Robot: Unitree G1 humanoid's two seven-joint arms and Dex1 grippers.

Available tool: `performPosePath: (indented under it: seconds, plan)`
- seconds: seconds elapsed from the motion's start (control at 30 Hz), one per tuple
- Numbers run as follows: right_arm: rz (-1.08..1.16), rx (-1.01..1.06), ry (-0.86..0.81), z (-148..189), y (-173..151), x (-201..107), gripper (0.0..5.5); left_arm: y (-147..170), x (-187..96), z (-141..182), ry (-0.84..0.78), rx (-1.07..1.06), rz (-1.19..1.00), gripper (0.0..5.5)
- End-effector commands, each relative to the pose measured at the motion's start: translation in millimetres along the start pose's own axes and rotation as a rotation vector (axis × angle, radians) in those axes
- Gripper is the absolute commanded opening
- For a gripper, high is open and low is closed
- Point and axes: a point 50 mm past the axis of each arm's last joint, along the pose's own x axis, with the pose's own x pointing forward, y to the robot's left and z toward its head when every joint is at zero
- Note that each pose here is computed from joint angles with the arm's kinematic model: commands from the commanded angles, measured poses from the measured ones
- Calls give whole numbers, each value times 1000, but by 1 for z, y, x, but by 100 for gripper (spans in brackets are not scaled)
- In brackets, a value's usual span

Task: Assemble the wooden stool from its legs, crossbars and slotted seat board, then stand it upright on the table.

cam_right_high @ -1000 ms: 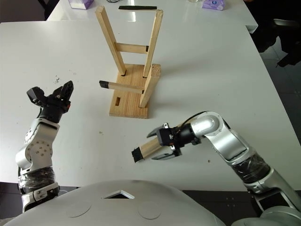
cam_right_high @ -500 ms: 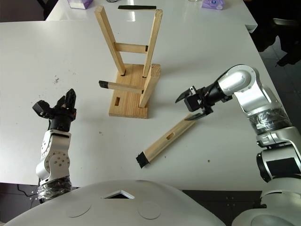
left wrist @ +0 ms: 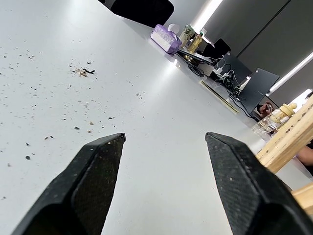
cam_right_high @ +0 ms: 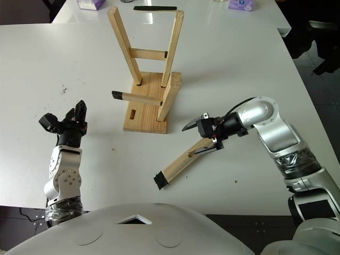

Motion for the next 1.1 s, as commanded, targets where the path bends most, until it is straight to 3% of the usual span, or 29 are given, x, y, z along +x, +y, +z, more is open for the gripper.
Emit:
performPosePath:
  seconds: [0.03,0.27,0.4,0.6,0.83,0.97,1.03,1.1]
  plan:
    - [24,-9,43,-7,4,14,383,2,4,-1,24,12,-12,308]
    - [-25,-62,162,-24,-15,13,383,1,11,-3,43,24,-30,308]
    - [-58,-185,263,-29,-46,1,383,3,14,-2,42,26,-26,308]
    - [-116,-301,227,-15,-79,3,383,-5,21,-5,52,28,-58,308]
    - [-273,-186,42,0,-68,-25,383,1,13,-7,40,20,-28,308]
    - [-372,-44,79,-15,-51,-41,383,3,9,-10,41,12,-16,308]
    - [-414,11,109,-23,-47,-41,383,3,10,-10,36,7,-12,308]
    - [-448,57,34,-14,-47,-29,383,2,12,-11,33,6,-12,308]
